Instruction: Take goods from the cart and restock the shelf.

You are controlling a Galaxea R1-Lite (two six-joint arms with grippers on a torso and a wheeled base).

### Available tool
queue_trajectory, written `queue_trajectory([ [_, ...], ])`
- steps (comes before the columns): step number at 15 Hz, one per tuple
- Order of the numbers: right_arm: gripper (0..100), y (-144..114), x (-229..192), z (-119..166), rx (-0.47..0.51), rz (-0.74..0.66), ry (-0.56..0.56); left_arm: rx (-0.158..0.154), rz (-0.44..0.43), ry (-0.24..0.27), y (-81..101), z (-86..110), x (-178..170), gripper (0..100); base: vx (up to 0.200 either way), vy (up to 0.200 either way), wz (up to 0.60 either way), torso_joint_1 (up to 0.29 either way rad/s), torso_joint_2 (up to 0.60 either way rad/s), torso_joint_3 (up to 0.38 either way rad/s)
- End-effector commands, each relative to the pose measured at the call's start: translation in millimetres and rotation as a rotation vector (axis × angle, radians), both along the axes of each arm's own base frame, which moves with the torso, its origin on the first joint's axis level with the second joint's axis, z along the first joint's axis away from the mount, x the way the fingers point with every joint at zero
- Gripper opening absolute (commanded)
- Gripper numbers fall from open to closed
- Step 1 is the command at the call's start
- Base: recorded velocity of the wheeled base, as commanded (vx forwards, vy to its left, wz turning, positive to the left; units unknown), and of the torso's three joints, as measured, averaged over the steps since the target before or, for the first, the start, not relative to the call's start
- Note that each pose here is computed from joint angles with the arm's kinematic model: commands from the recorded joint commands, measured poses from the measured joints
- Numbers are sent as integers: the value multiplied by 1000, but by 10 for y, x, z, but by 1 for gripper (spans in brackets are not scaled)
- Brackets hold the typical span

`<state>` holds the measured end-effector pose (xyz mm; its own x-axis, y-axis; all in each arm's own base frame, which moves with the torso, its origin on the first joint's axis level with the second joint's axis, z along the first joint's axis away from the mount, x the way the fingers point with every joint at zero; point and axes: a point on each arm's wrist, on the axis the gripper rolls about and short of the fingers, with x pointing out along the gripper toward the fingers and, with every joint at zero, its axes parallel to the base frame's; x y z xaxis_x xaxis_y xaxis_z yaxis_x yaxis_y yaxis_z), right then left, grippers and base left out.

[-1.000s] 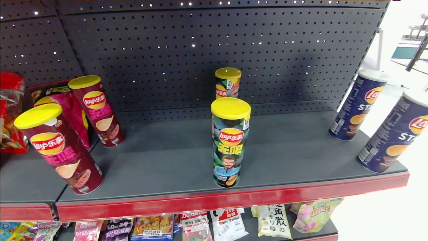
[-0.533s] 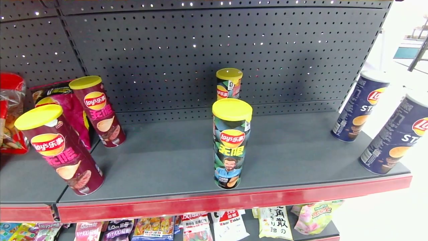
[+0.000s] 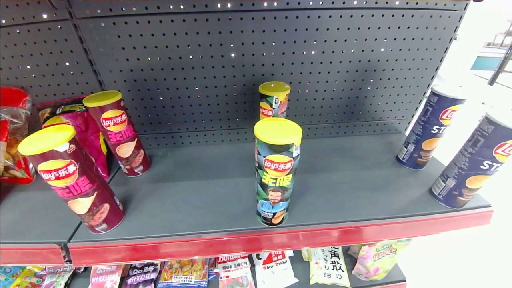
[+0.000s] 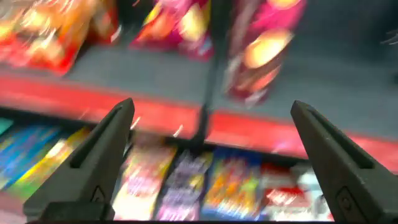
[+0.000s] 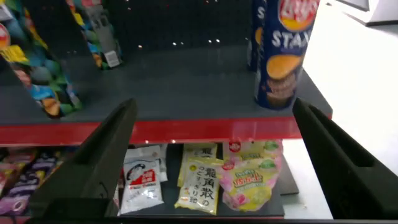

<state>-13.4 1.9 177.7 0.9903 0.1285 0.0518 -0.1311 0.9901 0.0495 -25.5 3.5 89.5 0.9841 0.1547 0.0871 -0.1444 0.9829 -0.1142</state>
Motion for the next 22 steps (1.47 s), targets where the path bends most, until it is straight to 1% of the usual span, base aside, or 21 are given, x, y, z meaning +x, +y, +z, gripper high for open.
queue_trajectory([
  [1, 100, 91, 664, 577, -75, 218, 149, 90, -100, 89, -23, -132, 26, 100, 0, 0, 0, 0, 0, 0],
  [2, 100, 150, 707, 563, -92, 325, 167, 100, -102, 110, -26, -137, 36, 100, 0, 0, 0, 0, 0, 0],
  [3, 100, 223, 786, 523, -100, 401, 211, 98, -101, 110, -27, -139, 35, 100, 0, 0, 0, 0, 0, 0],
  [4, 100, 223, 786, 523, -100, 401, 211, 98, -101, 110, -27, -139, 35, 100, 0, 0, 0, 0, 0, 0],
  [5, 100, 352, 1001, 468, -123, 460, 302, 75, -98, 97, -25, -140, 28, 100, 0, 0, 0, 0, 0, 0],
  [6, 100, 408, 1087, 472, -131, 482, 328, 88, -101, 98, -26, -140, 28, 100, 0, 0, 0, 0, 0, 0],
  [7, 100, 435, 1117, 476, -133, 495, 337, 90, -101, 99, -26, -140, 28, 100, 0, 0, 0, 0, 0, 0],
  [8, 100, 504, 1210, 464, -141, 518, 370, 88, -101, 98, -26, -140, 28, 100, 0, 0, 0, 0, 0, 0],
  [9, 100, 560, 1323, 425, -147, 524, 415, 90, -101, 99, -26, -140, 28, 100, 0, 0, 0, 0, 0, 0],
  [12, 100, 703, 1595, 384, -154, 539, 493, 90, -101, 99, -26, -140, 28, 100, 0, 0, 0, 0, 0, 0],
  [13, 100, 768, 1683, 330, -156, 550, 533, 90, -101, 100, -26, -141, 28, 100, 0, 0, 0, 0, 0, 0],
  [14, 100, 776, 1693, 319, -158, 552, 540, 90, -102, 98, -26, -140, 28, 100, 0, 0, 0, 0, 0, 0],
  [15, 100, 891, 1805, 231, -173, 578, 594, 90, -102, 98, -26, -140, 28, 100, 0, 0, 0, 0, 0, 0],
  [18, 100, 995, 1969, 87, -179, 579, 674, 90, -102, 98, -26, -140, 28, 100, 0, 0, 0, 0, 0, 0],
  [22, 100, 1121, 2240, -21, -174, 560, 683, 90, -101, 99, -26, -140, 28, 100, 0, 0, 0, 0, 0, 0],
])
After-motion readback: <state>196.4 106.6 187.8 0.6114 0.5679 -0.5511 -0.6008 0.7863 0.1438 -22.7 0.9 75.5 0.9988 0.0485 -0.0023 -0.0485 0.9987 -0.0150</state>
